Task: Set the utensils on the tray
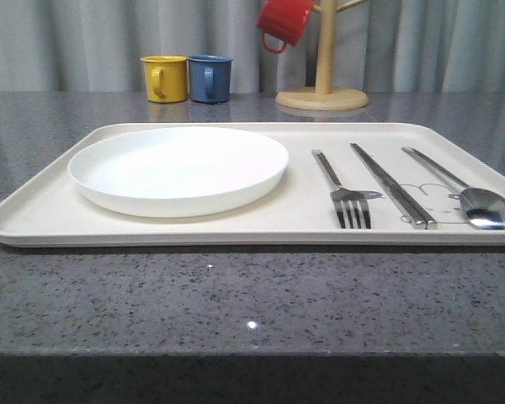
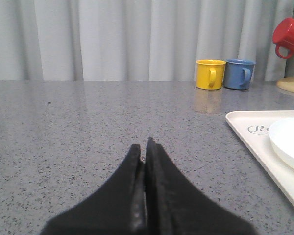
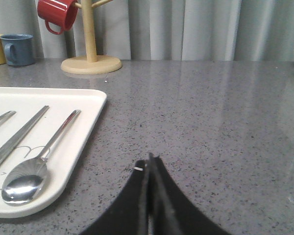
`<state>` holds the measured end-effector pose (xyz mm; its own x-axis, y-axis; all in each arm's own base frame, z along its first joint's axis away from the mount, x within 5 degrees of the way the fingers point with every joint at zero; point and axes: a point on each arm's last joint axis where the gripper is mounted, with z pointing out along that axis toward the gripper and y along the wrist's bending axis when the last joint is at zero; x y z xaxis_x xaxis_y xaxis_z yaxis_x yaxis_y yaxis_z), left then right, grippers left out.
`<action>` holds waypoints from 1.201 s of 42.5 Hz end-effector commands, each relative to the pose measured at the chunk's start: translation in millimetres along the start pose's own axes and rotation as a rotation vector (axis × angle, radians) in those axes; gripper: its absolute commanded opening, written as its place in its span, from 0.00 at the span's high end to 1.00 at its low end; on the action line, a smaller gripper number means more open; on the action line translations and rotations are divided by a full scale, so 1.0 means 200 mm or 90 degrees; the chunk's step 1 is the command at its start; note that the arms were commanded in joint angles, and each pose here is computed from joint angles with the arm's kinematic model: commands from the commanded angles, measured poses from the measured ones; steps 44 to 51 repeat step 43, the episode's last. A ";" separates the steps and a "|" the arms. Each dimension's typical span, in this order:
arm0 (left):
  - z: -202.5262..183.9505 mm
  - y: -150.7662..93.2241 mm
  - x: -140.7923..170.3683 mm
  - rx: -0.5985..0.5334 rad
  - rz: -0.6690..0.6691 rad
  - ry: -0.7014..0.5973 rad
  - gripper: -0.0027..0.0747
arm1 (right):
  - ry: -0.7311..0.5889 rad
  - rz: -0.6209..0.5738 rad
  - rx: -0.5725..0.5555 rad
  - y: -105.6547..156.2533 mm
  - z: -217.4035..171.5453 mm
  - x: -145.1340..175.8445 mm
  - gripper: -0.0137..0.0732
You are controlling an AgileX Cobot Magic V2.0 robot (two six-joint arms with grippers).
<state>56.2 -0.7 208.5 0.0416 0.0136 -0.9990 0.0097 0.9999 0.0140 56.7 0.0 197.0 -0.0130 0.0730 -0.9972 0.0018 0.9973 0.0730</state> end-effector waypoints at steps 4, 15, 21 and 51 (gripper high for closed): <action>-0.01 0.00 -0.01 -0.005 -0.006 -0.054 0.99 | -0.069 0.006 0.000 0.00 -0.01 -0.04 0.92; -0.01 0.00 -0.01 -0.005 -0.006 -0.054 0.99 | -0.068 0.000 0.000 0.00 -0.01 -0.04 0.92; -0.01 0.00 -0.01 -0.005 -0.006 -0.054 0.99 | -0.064 0.000 0.001 0.00 -0.01 -0.04 0.92; -0.01 0.00 -0.01 -0.005 -0.006 -0.054 0.99 | -0.064 0.000 0.001 0.00 -0.01 -0.04 0.92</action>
